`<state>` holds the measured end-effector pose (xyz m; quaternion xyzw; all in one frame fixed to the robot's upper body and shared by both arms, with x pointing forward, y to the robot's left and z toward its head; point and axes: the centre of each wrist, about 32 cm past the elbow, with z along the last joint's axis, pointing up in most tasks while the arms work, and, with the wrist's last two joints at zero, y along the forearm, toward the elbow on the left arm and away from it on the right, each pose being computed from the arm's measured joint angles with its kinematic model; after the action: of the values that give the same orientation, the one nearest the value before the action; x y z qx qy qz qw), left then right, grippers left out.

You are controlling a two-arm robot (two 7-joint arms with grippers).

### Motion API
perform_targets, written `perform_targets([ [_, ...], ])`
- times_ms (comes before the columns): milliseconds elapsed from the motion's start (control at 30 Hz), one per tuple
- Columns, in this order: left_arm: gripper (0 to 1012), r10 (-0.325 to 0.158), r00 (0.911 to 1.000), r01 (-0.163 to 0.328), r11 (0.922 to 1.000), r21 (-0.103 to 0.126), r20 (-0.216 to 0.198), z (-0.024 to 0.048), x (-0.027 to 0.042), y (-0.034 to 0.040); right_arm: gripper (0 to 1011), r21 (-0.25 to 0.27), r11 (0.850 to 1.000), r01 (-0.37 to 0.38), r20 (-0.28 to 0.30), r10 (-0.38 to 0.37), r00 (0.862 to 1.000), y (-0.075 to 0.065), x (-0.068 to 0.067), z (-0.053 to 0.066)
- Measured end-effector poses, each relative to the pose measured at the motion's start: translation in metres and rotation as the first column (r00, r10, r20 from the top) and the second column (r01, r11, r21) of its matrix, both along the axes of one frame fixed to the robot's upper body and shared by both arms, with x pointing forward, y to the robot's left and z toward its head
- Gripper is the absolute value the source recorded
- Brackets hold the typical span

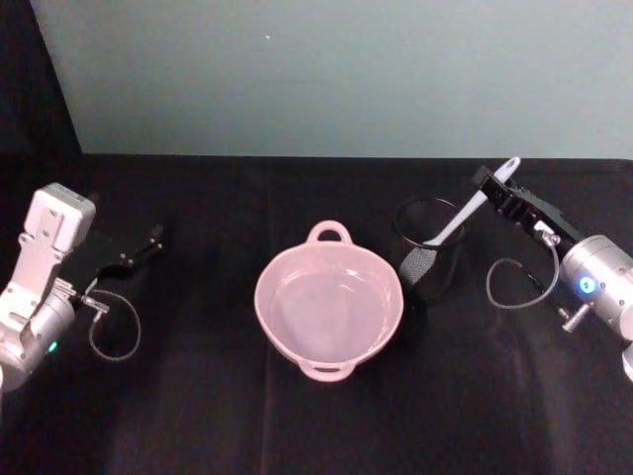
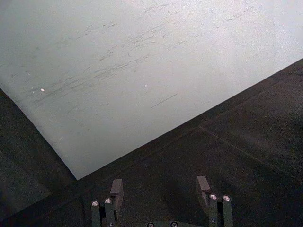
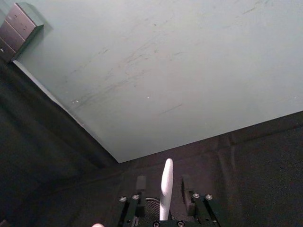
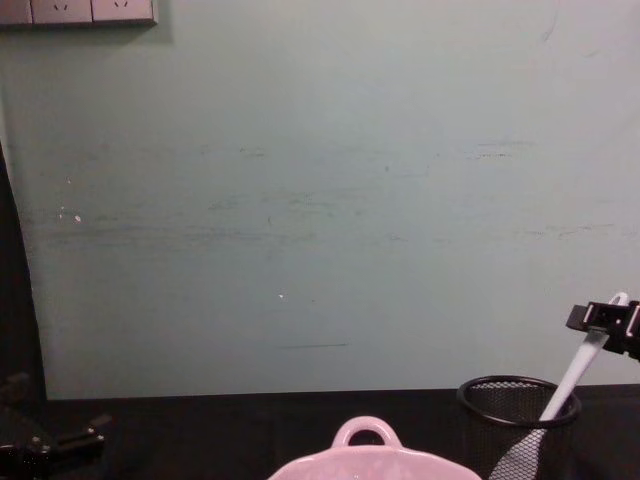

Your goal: Use the one hand to pick up the spoon and stir the clear water in the bowl.

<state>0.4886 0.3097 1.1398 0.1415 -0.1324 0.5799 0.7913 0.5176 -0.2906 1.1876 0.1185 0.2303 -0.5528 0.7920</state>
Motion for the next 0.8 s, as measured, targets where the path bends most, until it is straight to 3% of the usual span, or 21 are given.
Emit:
perform_targets([
  [67,1011,0.000,1.0000,0.000,1.0000,0.000,0.000,0.0000,0.0000,0.0000,419,0.000,1.000,0.000,0.000,0.000,1.000,0.0000,-0.0001,0.0000],
  [133,1011,0.000,1.0000,0.000,1.0000,0.000,0.000,0.0000,0.0000,0.0000,398,0.000,1.000,0.000,0.000,0.000,1.000,0.0000,-0.0001,0.0000],
  [400,1011,0.000,1.0000,0.000,1.0000,0.000,0.000,0.0000,0.0000,0.0000,127,-0.001,1.000,0.000,0.000,0.000,1.000,0.0001,-0.0002,0.0000],
  [700,1011,0.000,1.0000,0.000,1.0000,0.000,0.000,0.0000,0.0000,0.0000,118,-0.002,1.000,0.000,0.001,0.000,1.000,0.0001,-0.0003,0.0001],
  [800,1011,0.000,1.0000,0.000,1.0000,0.000,0.000,0.0000,0.0000,0.0001,117,-0.084,0.996,0.013,0.091,-0.006,0.996,0.0059,-0.0100,0.0075],
])
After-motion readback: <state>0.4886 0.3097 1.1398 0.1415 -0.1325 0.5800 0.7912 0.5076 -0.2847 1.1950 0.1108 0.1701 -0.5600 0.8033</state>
